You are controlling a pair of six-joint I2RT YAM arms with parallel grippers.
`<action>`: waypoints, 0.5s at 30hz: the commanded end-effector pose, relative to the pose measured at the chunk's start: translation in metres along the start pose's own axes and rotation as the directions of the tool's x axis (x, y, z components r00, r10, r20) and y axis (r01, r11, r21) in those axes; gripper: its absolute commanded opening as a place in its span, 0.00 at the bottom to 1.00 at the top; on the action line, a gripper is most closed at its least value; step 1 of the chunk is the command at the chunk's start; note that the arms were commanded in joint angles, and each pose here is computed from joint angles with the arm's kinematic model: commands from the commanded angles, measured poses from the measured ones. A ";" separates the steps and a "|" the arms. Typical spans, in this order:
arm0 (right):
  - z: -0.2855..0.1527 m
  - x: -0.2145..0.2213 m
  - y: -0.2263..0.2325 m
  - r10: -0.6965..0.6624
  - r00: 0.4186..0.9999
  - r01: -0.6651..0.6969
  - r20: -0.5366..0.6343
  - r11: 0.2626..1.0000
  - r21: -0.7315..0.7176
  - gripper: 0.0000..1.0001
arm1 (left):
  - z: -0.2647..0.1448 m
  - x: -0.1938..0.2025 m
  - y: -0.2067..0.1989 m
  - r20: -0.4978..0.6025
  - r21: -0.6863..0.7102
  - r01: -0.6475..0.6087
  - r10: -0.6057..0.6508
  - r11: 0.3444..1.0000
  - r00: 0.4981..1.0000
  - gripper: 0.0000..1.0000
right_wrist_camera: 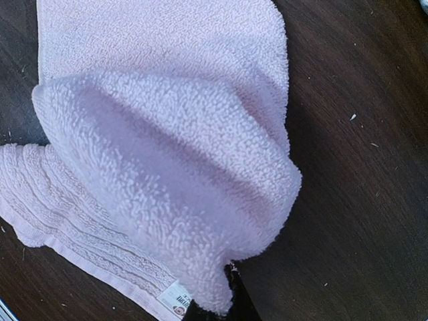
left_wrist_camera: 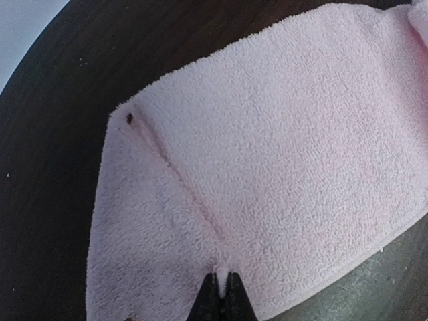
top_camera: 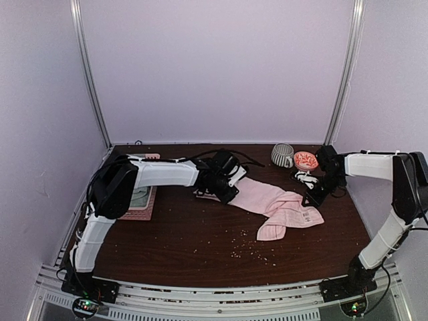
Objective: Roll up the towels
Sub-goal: Adjust the towel at the center of the board.
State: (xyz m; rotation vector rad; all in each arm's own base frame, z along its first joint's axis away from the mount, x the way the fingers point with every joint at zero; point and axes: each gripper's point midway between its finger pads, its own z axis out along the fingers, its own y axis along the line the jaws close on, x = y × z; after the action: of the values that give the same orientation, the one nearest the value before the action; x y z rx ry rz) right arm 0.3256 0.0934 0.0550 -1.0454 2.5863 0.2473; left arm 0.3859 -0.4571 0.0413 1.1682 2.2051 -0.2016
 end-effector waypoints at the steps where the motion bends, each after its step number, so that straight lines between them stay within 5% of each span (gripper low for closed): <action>1: -0.006 -0.006 -0.011 0.018 1.000 -0.018 0.021 0.999 0.033 0.02 | -0.062 -0.038 0.032 0.122 -0.001 0.078 -0.077 0.997 0.990 0.00; 10: -0.056 0.002 -0.045 0.104 0.988 -0.105 0.113 0.994 0.004 0.00 | -0.187 -0.035 0.084 0.226 -0.028 0.204 -0.192 0.979 0.955 0.00; 15: -0.102 0.003 -0.046 0.081 0.976 -0.085 0.203 0.996 0.011 0.00 | -0.243 -0.030 0.070 0.287 0.050 0.164 -0.171 0.985 0.943 0.00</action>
State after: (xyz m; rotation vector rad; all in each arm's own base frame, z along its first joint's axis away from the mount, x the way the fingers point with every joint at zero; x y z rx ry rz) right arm 0.3466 0.0280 0.1054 -0.8126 2.5460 0.2746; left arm 0.3763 -0.3397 0.2546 0.8337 2.0508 -0.3396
